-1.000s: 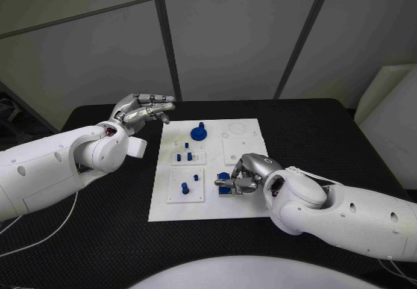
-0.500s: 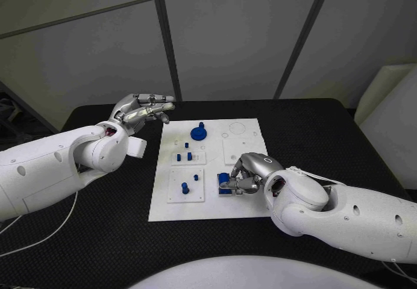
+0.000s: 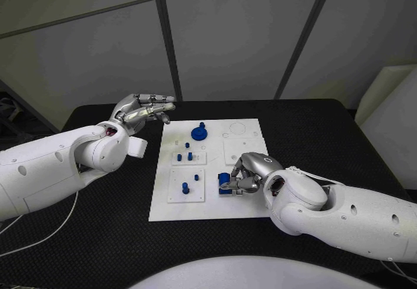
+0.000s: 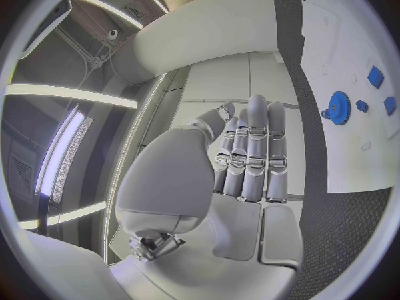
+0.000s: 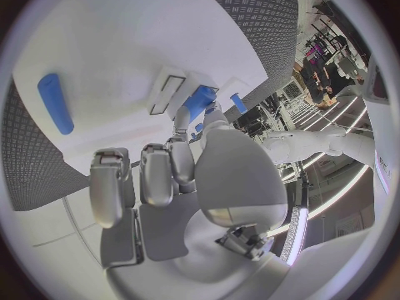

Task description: Assemble the parts on the task board

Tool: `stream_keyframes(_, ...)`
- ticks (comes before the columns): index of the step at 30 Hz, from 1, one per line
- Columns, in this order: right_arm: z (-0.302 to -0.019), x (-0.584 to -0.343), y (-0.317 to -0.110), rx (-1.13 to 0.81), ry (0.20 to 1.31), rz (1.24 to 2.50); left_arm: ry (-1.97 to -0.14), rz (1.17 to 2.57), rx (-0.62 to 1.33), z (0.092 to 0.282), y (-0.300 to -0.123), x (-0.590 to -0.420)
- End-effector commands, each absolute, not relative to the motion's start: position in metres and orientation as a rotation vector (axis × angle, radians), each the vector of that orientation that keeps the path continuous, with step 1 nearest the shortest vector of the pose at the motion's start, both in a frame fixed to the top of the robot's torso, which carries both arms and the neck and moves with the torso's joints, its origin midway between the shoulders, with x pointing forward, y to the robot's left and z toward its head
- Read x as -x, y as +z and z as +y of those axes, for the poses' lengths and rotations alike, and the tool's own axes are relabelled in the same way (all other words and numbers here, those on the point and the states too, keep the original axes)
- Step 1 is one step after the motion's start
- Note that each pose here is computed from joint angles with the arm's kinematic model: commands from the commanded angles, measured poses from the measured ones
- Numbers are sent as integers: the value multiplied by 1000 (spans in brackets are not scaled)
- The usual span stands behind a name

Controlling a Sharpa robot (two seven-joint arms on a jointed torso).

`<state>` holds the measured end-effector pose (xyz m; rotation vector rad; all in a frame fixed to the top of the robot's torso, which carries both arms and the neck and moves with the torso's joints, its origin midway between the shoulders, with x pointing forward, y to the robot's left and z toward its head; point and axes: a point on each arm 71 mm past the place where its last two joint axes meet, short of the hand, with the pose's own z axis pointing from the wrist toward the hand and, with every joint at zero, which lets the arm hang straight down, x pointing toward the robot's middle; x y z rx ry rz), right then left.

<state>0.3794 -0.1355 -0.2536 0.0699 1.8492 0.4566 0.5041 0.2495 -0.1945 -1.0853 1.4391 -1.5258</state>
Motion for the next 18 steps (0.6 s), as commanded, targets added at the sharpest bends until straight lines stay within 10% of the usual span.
stream_keyframes(1, -137, -380, -253, -70, 464, 1842, -1531, 1436, 1088, 249, -193, -504)
stream_keyframes(18, -177, -369, -230, -365, 720, 1747, -1525, 1437, 1091, 252, -193, -504)
